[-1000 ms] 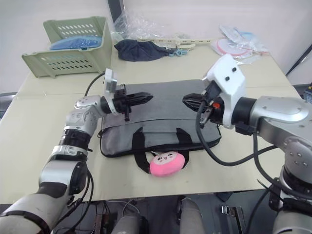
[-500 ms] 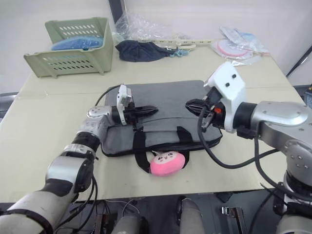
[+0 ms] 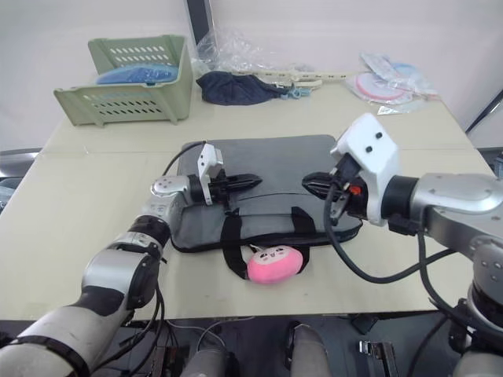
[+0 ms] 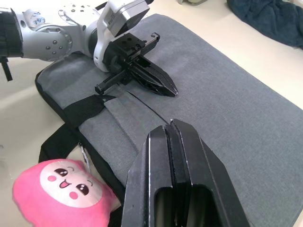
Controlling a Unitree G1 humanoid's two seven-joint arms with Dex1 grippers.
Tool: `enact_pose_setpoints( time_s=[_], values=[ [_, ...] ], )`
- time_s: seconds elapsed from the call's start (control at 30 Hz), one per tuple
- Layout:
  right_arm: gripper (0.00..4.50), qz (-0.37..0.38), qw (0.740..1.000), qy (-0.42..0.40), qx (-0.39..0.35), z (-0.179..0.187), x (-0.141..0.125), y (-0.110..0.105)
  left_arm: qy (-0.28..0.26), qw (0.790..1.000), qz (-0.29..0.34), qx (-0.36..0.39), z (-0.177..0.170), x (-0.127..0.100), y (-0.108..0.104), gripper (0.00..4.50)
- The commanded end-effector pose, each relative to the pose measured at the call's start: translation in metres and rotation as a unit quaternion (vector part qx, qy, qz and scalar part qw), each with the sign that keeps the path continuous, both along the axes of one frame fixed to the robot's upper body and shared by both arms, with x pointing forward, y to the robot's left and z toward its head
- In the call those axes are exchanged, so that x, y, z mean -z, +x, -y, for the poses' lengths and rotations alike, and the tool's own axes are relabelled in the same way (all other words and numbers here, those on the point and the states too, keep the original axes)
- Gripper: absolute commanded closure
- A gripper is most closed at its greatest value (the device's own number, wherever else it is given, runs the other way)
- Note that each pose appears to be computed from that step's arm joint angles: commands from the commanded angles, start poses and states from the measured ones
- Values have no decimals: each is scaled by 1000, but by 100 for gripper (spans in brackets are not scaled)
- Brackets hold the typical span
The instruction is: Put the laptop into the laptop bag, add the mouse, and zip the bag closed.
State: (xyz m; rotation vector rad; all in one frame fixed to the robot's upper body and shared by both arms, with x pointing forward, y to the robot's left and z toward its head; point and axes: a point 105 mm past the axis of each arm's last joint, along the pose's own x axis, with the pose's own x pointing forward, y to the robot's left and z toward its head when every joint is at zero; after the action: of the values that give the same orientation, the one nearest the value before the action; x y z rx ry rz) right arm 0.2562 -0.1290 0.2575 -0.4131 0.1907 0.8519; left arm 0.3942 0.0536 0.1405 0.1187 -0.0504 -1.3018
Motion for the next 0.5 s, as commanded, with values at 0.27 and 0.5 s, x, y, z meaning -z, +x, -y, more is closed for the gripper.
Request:
enact_pose_setpoints(
  time_s=[0.27, 0.5],
  values=[
    [314, -44, 998, -25, -31, 2, 28, -25, 54, 994, -94, 15, -3, 55, -17, 450],
    [39, -79, 994, -51, -61, 0, 48, -39, 53, 994, -92, 15, -2, 53, -16, 450]
  ],
)
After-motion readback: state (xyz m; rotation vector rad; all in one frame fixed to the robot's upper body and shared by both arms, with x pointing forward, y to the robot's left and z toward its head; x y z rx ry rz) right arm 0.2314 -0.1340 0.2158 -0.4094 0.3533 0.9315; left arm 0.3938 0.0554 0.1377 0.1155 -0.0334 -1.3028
